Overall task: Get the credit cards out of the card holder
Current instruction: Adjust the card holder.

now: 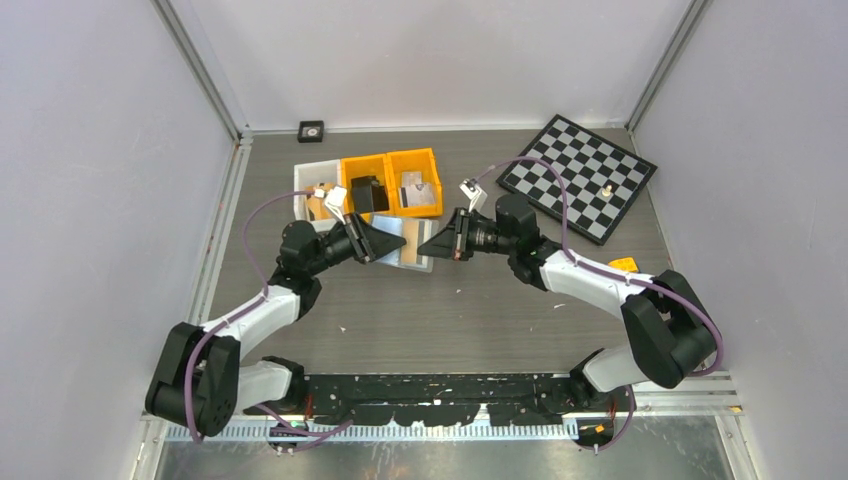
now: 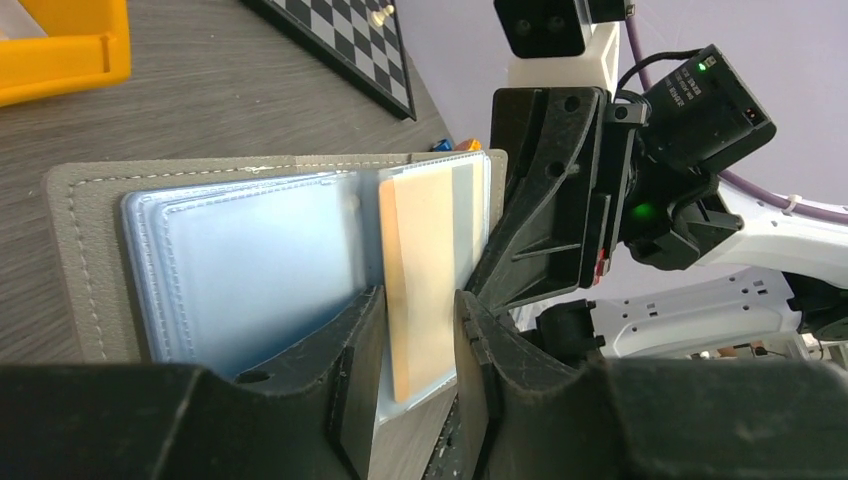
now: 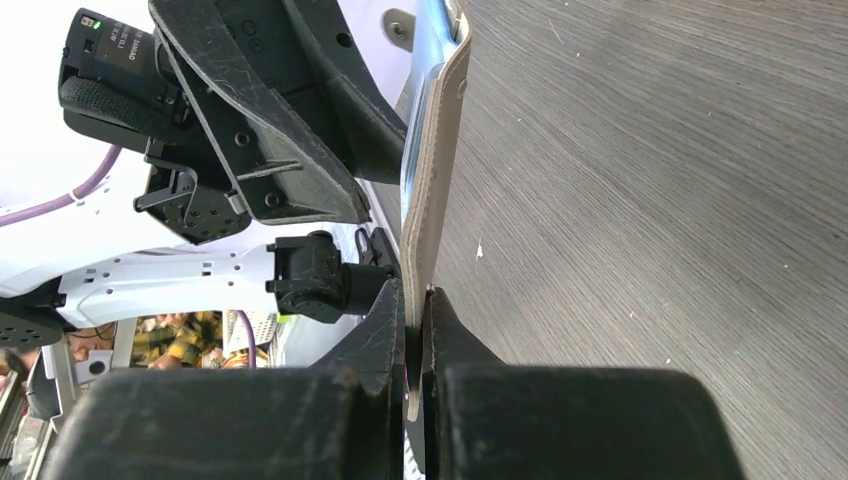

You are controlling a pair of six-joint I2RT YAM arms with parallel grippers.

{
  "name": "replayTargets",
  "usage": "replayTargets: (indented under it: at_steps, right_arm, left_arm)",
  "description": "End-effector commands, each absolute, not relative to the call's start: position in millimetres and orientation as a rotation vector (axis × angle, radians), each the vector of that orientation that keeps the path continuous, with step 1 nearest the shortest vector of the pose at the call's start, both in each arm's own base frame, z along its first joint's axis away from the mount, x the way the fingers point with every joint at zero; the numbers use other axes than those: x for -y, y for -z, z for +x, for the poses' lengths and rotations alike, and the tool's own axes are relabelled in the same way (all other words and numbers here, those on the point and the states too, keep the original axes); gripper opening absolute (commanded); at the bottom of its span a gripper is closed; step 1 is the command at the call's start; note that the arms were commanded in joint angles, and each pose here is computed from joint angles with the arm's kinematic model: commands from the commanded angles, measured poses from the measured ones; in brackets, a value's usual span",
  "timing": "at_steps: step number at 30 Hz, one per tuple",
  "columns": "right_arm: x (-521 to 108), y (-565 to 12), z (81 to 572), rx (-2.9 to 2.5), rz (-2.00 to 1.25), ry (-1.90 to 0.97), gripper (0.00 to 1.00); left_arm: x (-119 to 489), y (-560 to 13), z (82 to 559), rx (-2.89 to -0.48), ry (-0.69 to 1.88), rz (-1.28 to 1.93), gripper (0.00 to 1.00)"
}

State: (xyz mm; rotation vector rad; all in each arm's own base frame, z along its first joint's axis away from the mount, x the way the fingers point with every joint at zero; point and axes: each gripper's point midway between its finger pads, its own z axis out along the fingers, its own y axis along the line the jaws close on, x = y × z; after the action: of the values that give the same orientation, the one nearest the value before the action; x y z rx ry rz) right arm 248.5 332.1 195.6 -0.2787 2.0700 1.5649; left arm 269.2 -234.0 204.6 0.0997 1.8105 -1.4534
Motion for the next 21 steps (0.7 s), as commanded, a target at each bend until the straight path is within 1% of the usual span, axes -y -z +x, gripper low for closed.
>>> replayTargets:
  at_steps: [1,7,8,9,11,12,14,16,19,21]
  right_arm:
    - [-339,-244,242,-1.883,-0.385,-1.674,0.00]
    - [-339,-250,238,-1.851,-0.395,-1.704,0.00]
    - [-339,-251,237,-1.845,-0.399,-1.709,0.00]
    - [-338,-252,237,-1.843,-0.398,-1.709,0.01]
    - [-339,-252,237,-1.840,-0.397,-1.711,0.01]
    - [-338,-252,238,-1.840,-0.393,-1.707,0.00]
    - [-338,-249,240,-1.851,-0.382,-1.697,0.01]
    - [-338,-246,242,-1.866,-0.371,-1.681,0.00]
    - [-336,-243,247,-1.880,-0.345,-1.661,0.04]
    - [-332,-239,253,-1.898,-0.313,-1.636,0.04]
  left_arm:
    - [241,-227,269,-1.748,1.499,0.168,0.34]
    - [244,-229,267,-1.742,1.551,0.172,0.32]
    - [245,-230,267,-1.740,1.560,0.171,0.30]
    - [246,-230,266,-1.738,1.573,0.175,0.26]
    - [248,-234,263,-1.721,1.610,0.191,0.12]
    - [249,-237,262,-1.708,1.628,0.203,0.07]
    - [250,-244,259,-1.677,1.657,0.226,0.05]
    - [250,-245,258,-1.666,1.671,0.227,0.04]
    - [250,-244,259,-1.670,1.672,0.221,0.01]
    - [247,-243,261,-1.670,1.668,0.210,0.00]
